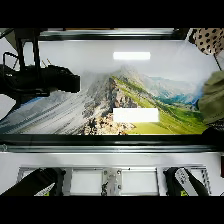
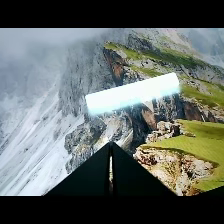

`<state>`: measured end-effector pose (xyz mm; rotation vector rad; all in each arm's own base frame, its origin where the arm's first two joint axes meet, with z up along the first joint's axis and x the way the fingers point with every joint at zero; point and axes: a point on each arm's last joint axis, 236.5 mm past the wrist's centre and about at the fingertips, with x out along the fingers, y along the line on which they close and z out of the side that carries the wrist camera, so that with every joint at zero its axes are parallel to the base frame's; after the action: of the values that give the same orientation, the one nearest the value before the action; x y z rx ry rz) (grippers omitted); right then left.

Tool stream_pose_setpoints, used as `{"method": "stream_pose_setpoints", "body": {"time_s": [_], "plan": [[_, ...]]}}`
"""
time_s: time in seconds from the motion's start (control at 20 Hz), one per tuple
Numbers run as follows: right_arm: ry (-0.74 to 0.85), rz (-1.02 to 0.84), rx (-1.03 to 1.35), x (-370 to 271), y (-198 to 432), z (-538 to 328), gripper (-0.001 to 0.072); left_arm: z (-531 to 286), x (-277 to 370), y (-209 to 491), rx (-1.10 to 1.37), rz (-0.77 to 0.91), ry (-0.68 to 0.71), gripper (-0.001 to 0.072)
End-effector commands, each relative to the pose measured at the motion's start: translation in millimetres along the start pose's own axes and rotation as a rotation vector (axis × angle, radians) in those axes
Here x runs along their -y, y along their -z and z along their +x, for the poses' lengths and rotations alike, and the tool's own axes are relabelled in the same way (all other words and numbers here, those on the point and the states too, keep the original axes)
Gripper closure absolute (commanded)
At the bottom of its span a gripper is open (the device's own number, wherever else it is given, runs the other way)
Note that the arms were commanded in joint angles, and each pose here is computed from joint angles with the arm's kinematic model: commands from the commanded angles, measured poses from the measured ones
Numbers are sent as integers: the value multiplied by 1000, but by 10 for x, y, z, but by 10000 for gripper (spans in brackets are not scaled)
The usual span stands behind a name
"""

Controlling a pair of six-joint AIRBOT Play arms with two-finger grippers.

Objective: Fold the clothes and pants, and hang the long-sleeved shirts on hangers.

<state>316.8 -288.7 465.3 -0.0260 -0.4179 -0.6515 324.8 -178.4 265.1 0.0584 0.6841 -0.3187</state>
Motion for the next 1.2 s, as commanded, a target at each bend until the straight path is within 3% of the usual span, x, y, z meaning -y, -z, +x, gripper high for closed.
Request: {"method": "stream_pose_setpoints", "body": {"time_s": [0.0,0.35,1.0,1.15], "plan": [[113,-23,56,279,-223,220,712,0,-4,-4,1,0,-1,696],[203,-23,128,522,-474,462,712,0,-3,-4,1,0,-1,696],[305,-37,88,949,-198,547,712,-2,13,2,-1,-6,5,696],[314,34,55,1011,30,620,712,-3,66,18,-8,-13,27,696]]}}
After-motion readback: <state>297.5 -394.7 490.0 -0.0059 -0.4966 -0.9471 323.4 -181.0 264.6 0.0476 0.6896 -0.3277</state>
